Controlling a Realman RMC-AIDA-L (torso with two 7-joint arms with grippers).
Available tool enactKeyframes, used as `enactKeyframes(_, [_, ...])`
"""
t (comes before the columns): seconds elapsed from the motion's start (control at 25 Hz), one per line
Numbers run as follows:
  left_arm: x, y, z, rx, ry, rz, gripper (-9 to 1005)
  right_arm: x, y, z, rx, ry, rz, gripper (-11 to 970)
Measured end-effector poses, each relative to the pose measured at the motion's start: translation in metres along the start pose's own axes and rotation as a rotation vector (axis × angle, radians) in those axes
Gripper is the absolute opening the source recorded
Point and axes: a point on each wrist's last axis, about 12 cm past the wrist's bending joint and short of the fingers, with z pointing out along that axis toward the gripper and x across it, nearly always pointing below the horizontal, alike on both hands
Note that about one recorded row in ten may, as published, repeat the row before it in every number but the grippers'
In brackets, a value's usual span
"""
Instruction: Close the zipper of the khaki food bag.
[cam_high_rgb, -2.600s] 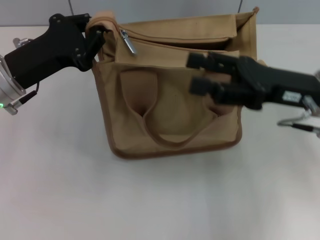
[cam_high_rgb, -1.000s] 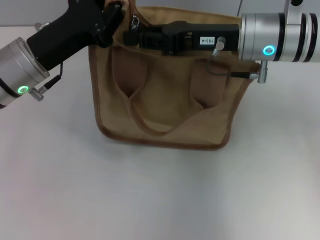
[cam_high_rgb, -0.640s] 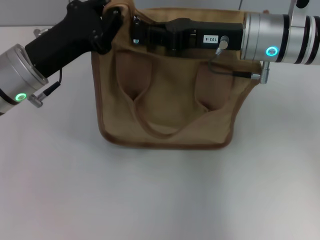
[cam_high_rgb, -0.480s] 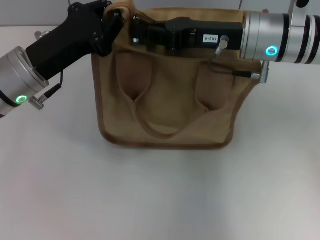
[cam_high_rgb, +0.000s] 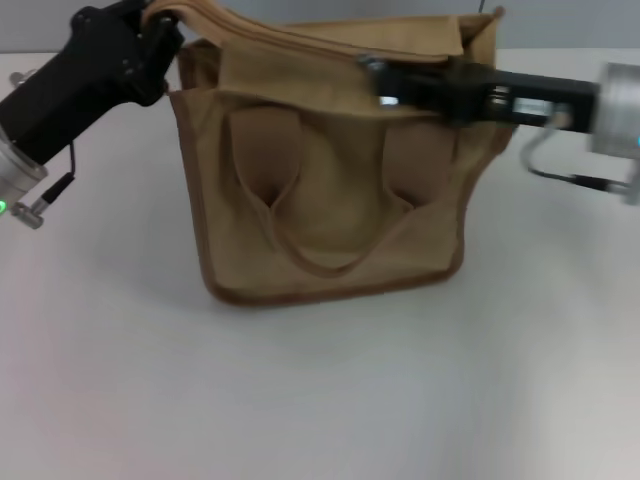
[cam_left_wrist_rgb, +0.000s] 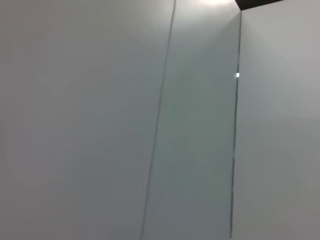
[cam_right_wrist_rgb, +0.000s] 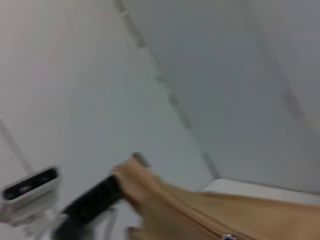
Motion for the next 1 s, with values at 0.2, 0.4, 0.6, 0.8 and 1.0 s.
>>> enactKeyframes(0.2, [-0.003,0.002,-0.007,-0.025,-0.009,0.006,41,0.007,-0.007,-0.058,0.104,-0.079,0.046,-3])
enactKeyframes(0.4, [-0.003,0.003,-0.007,-0.027,-0.007,0.006,44,0.015,-0.003,-0.082,0.050,-0.130,0.036,-6])
enactKeyframes(0.6, [-0.002,0.003,-0.005,-0.027,-0.004,0.003,48,0.024,0.011,-0.086,-0.064,-0.112,-0.085,128])
enactKeyframes(0.8, [-0.002,0.005,-0.006,-0.045,0.000,0.004,51,0.049,0.029,-0.088,-0.196,-0.046,-0.281,313])
enactKeyframes(1.0, [-0.001,0.007,-0.007,-0.062,0.015,0.004,55,0.074,0.030,-0.086,-0.224,0.043,-0.365,460])
